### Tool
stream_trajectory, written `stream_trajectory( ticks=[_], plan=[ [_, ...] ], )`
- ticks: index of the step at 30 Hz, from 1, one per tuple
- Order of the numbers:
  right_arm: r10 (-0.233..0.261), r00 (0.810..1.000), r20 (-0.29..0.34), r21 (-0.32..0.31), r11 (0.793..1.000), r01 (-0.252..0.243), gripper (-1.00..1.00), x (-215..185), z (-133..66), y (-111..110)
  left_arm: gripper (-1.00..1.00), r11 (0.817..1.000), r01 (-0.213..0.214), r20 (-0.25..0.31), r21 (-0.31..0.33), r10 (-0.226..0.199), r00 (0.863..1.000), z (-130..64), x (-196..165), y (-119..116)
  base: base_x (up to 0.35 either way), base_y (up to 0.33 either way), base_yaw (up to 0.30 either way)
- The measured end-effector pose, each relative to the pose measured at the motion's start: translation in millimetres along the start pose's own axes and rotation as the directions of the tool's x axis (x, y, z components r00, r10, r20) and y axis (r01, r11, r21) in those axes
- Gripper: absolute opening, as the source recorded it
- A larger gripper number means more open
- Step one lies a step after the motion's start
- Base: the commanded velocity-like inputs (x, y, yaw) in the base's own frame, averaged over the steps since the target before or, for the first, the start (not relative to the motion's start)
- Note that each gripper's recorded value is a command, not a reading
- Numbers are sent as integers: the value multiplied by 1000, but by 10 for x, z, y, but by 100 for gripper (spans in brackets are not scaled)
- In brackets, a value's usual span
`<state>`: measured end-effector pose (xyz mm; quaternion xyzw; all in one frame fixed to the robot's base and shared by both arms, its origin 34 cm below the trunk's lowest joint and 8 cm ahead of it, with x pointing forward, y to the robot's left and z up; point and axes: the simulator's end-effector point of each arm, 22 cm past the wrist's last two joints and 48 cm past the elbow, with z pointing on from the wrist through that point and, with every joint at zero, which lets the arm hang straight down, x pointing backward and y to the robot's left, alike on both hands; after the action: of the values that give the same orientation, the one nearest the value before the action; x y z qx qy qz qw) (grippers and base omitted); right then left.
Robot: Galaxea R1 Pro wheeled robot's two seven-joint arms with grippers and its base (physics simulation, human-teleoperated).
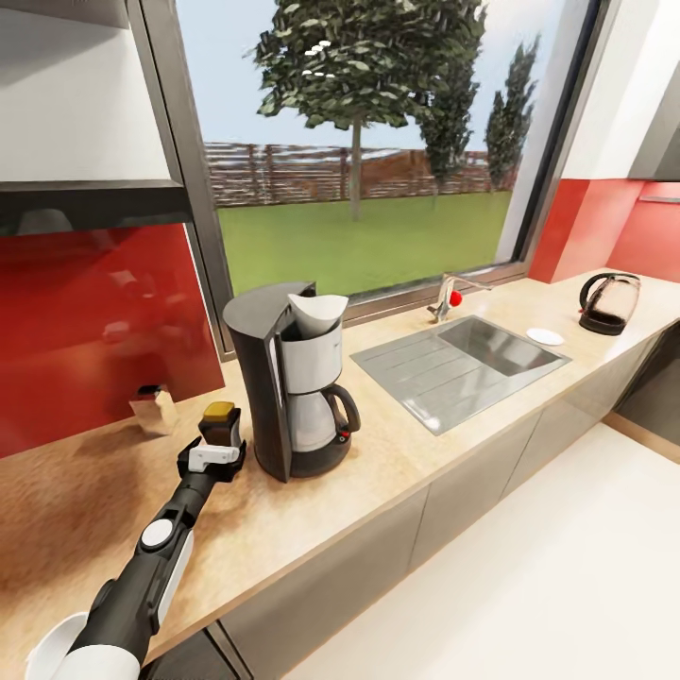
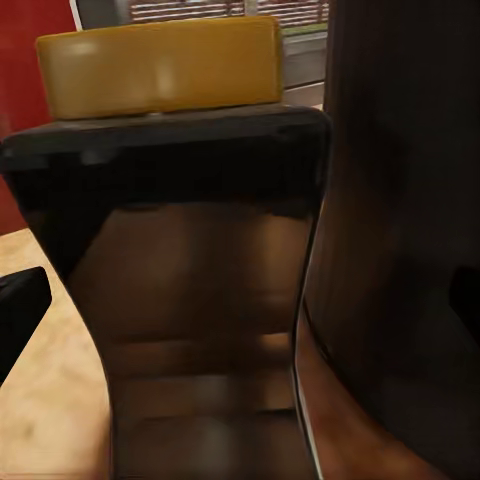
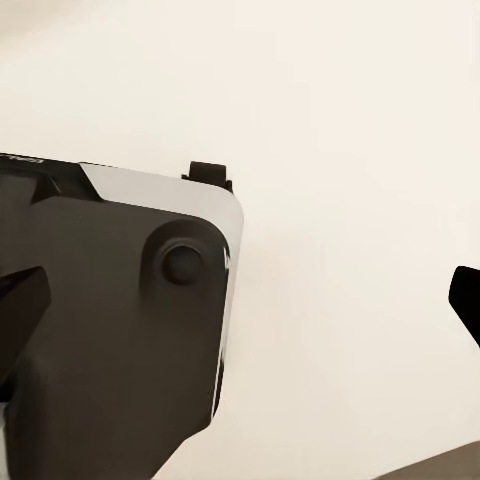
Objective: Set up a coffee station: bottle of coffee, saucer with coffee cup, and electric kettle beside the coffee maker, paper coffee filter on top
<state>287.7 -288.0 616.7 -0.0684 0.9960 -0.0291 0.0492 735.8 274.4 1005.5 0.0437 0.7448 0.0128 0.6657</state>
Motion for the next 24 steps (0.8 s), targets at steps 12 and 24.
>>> stream_trajectory(
  ticks=[12, 24],
  plan=[
    [0, 1000, 0, 0, 1000, 0, 100, 0, 0, 0, 100, 1000, 0, 0, 0, 0, 1000, 0, 0, 0, 0, 0, 0],
    [0, 1000, -1, 0, 1000, 0, 100, -1, 2, 0, 100, 1000, -1, -1, -1, 1, 1000, 4, 5, 4, -237, 28, 0]
  ],
)
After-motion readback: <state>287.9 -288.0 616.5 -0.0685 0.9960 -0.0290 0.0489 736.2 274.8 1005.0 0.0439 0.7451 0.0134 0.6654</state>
